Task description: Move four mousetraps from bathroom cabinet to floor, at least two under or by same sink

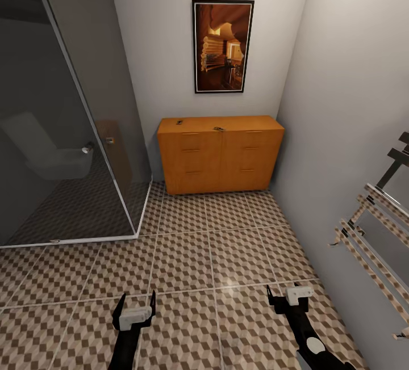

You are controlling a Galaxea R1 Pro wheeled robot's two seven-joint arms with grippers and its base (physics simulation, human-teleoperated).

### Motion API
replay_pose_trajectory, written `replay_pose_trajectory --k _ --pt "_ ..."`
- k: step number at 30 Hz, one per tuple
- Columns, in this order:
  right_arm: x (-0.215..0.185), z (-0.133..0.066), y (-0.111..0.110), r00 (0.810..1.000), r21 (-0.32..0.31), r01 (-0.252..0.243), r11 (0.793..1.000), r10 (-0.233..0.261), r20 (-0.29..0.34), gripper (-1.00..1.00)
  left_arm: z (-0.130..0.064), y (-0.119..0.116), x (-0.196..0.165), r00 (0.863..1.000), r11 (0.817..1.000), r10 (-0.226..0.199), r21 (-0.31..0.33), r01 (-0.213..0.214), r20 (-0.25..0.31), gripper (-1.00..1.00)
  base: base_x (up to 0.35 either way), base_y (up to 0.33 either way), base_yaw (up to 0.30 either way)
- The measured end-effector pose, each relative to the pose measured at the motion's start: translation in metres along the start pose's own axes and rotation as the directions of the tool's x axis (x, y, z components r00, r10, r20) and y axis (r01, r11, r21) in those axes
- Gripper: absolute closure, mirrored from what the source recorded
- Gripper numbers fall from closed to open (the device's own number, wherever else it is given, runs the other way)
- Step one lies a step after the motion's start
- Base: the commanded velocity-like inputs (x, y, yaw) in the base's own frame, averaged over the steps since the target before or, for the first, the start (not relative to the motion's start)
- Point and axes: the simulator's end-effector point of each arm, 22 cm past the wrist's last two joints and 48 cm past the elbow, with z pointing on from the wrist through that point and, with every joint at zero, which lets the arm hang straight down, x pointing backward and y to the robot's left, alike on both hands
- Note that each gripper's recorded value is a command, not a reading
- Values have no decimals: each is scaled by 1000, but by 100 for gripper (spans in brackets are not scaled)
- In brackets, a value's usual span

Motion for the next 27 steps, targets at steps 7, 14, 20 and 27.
replay_pose_trajectory --k 7,14,20,27 --pt "-1 0 0 1000 0 -1 1000 1 2 -100 -1 0 1 1000 1000 1 0 -1 -2 -100 0 0 0" --pt "0 0 0 1000 1 -2 1000 2 1 -100 -1 0 17 997 1000 5 -1 -5 -75 -100 0 0 0" --pt "0 0 0 1000 1 -2 1000 2 0 -100 -2 1 20 996 1000 6 -3 -7 -87 -100 0 0 0" --pt "0 0 1 1000 0 -2 1000 2 0 -100 -18 -6 43 987 1000 4 7 -3 -160 -100 0 0 0"
